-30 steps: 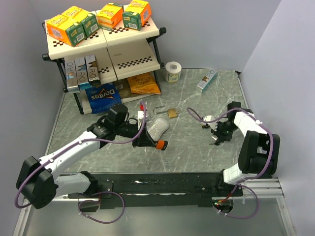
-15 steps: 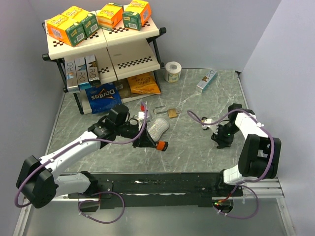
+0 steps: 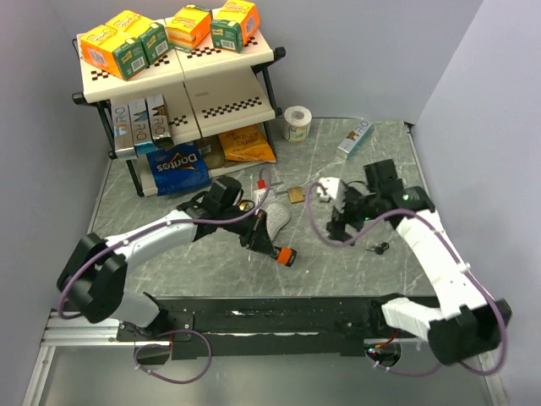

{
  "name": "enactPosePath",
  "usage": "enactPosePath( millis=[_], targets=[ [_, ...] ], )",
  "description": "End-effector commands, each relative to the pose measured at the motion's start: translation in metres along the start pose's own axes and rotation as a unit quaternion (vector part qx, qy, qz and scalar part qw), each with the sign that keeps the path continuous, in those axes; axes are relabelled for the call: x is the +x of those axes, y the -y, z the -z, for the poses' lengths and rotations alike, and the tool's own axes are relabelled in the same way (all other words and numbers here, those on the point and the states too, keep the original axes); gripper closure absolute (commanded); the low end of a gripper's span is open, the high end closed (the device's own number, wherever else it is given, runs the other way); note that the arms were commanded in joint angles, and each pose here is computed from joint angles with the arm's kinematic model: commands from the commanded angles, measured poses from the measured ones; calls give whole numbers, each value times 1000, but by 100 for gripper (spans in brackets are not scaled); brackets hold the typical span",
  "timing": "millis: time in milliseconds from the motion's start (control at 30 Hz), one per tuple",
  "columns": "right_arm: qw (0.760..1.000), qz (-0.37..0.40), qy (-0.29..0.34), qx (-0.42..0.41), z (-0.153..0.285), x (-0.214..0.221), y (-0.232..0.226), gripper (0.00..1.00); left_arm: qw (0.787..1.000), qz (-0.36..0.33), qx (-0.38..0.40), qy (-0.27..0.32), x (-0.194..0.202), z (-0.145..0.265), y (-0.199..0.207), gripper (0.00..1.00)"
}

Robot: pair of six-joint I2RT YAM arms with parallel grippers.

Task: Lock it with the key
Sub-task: Place the key at the center of the board, then place the lock at the center of the board.

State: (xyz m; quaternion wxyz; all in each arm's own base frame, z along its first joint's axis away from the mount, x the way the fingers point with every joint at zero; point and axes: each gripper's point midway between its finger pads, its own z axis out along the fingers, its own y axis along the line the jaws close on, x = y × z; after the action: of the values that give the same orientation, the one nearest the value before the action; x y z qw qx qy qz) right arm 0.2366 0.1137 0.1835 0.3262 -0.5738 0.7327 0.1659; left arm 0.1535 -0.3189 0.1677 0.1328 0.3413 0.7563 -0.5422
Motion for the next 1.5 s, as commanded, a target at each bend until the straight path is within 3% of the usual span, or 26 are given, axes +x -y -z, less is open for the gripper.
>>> enactPosePath(
  millis=[0,267,700,1067,1267,1300,1400,1433,1467],
  targets=[
    [997,-20,75,-16,-5,-60,-36,1,998,43,44,10,-24,-2,25,99],
    [995,29,66,-75,-43,-84,-84,1,992,111,58,5,-28,-9,23,99],
    [989,47,68,-120,-74,-100,-112,3,981,165,97,22,-38,-2,19,99],
    [995,61,37,-63,-88,-84,-97,30,980,167,98,40,-35,8,17,99],
    [997,55,32,-50,-89,-82,-92,54,979,168,103,43,-37,9,20,99],
    [997,56,35,-48,-88,-84,-91,62,980,166,101,43,-37,9,19,99],
    [997,50,37,-45,-85,-84,-88,75,981,161,100,41,-36,9,19,82],
    [997,46,37,-46,-84,-83,-88,77,981,160,99,41,-35,10,19,66],
    [998,38,32,-48,-82,-78,-88,79,983,146,97,45,-36,12,20,59]
  ],
)
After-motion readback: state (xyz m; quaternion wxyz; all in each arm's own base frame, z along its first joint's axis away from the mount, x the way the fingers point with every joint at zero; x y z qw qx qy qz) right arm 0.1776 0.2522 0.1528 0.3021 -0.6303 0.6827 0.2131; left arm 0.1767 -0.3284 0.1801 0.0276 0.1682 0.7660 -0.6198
